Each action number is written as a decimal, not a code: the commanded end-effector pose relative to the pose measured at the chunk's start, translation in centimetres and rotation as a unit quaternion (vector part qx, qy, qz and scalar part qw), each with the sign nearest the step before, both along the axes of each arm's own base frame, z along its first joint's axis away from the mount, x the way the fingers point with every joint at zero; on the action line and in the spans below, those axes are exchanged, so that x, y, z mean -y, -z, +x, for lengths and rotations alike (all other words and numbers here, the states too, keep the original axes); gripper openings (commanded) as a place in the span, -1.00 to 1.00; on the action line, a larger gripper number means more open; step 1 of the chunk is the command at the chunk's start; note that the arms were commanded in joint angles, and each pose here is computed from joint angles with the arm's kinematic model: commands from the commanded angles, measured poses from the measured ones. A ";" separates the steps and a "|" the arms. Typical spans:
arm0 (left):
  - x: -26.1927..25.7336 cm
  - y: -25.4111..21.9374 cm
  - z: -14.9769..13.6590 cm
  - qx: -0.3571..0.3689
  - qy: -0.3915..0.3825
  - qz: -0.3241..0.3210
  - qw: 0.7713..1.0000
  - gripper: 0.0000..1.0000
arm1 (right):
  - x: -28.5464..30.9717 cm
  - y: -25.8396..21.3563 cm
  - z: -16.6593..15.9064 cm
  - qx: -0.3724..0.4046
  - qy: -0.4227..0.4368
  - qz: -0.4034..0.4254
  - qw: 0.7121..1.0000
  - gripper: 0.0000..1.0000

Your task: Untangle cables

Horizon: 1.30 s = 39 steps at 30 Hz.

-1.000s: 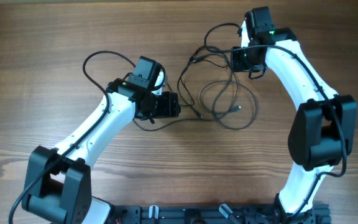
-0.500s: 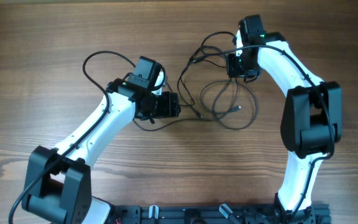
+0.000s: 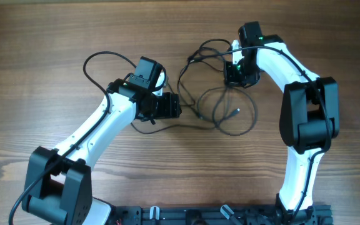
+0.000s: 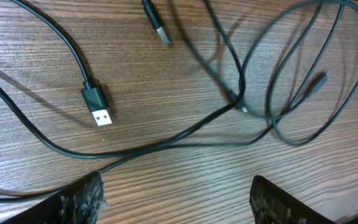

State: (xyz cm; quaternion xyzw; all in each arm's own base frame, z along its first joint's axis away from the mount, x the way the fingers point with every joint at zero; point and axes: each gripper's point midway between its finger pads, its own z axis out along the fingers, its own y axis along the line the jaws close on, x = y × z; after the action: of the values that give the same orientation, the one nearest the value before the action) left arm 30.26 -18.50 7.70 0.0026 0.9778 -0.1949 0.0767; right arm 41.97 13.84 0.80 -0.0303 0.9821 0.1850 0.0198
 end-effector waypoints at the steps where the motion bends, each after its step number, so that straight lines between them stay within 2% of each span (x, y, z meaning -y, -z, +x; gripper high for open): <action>1: 0.0 0.1 0.1 0.000 -0.002 0.004 1.000 0.55 | -5.6 -8.2 -1.5 0.039 -0.080 0.195 0.977 -0.91; 2: 0.0 0.1 0.1 0.000 -0.002 0.004 1.000 0.55 | -6.5 -10.9 -2.2 0.060 -0.108 0.232 0.965 -0.91; 4: 0.0 0.1 0.1 0.000 -0.002 0.004 1.000 0.55 | -6.9 -14.3 -3.4 0.092 -0.142 0.257 0.951 -0.91; 9: 0.0 0.1 0.2 0.000 -0.002 0.004 1.000 0.55 | -4.7 -17.9 -5.8 0.130 -0.158 0.174 0.963 -0.91; 12: 0.0 0.1 0.2 0.000 -0.002 0.004 1.000 0.54 | -4.7 -19.1 -7.0 0.128 -0.164 0.182 0.961 -0.91; 14: 0.0 0.1 0.2 0.000 -0.002 0.004 1.000 0.54 | -5.8 -20.6 -7.8 0.138 -0.188 0.230 0.945 -0.91; 16: 0.0 0.1 0.2 0.000 -0.002 0.005 1.000 0.54 | -7.3 -22.7 -8.5 0.159 -0.220 0.298 0.915 -0.91; 18: 0.0 0.1 0.1 0.000 -0.002 0.005 1.000 0.55 | -7.7 -23.5 -8.4 0.172 -0.227 0.319 0.904 -0.90; 20: 0.0 0.1 0.1 0.000 -0.002 0.004 1.000 0.55 | -7.6 -23.2 -7.8 0.171 -0.212 0.307 0.912 -0.90; 22: 0.0 0.1 0.1 0.000 -0.002 0.004 1.000 0.55 | -6.4 -21.6 -6.6 0.155 -0.168 0.250 0.941 -0.91; 24: 0.3 0.0 0.0 -0.004 0.001 -0.004 1.000 0.56 | -6.3 -21.4 -6.6 0.152 -0.163 0.243 0.944 -0.91; 28: 2.3 -0.9 -0.3 -0.012 0.021 -0.064 0.998 0.67 | -7.7 -23.4 -7.3 0.156 -0.180 0.310 0.920 -0.91; 30: 4.3 -2.3 -0.5 -0.014 0.045 -0.130 0.990 0.77 | -8.2 -24.4 -7.3 0.165 -0.187 0.339 0.907 -0.91; 34: 7.8 -5.8 -0.5 0.004 0.099 -0.250 0.963 0.80 | -9.2 -26.2 -7.8 0.162 -0.194 0.393 0.884 -0.91; 39: 9.0 -7.6 -0.1 0.029 0.128 -0.296 0.946 0.82 | -9.8 -27.9 -8.1 0.153 -0.192 0.439 0.864 -0.91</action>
State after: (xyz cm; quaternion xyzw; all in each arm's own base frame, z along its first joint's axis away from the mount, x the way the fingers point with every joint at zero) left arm 30.95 -26.15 13.69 0.0846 0.8937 -0.4308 0.0926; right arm 35.09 22.77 26.11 -0.2274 0.7977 0.5371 0.1532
